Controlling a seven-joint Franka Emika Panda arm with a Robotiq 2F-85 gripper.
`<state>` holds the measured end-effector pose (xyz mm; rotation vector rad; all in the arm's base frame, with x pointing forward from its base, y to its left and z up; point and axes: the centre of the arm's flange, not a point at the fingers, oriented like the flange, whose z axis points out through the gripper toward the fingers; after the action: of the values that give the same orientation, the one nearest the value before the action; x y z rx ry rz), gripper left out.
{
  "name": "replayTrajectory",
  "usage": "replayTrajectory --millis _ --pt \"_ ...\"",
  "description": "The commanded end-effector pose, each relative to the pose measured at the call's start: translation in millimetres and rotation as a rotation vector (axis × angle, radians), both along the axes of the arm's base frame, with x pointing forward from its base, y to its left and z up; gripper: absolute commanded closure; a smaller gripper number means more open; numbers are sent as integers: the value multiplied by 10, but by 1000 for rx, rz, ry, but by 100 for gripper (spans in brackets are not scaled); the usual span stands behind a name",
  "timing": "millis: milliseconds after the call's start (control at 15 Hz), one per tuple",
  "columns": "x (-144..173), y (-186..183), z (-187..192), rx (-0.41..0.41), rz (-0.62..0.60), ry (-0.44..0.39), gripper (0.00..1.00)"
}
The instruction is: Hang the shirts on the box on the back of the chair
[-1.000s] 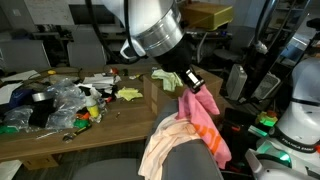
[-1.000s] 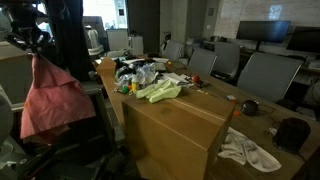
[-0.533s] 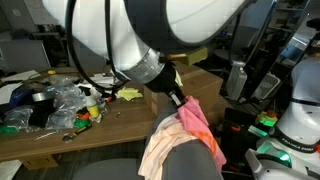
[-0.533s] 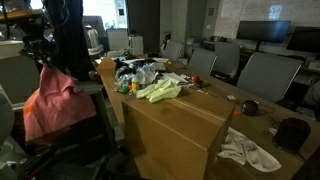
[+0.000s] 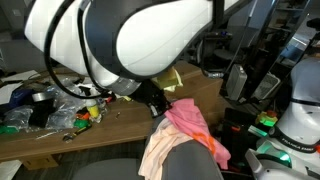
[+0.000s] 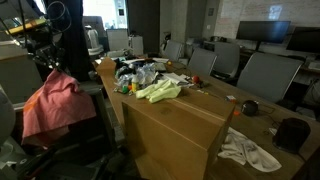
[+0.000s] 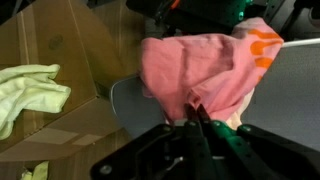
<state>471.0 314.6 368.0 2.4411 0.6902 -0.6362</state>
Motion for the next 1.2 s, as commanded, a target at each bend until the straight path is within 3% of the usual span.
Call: replayTrajectory --millis 0,67,133,267,800,1133 --pt "259 174 38 36 -48 -59 99" --pt "292 181 37 41 -55 -67 99" --pt "316 171 22 39 -59 -80 71" --pt "346 152 38 46 -67 -101 64" --pt "445 10 251 93 -111 -143 4" --pt "683 -500 778 165 -209 -315 0"
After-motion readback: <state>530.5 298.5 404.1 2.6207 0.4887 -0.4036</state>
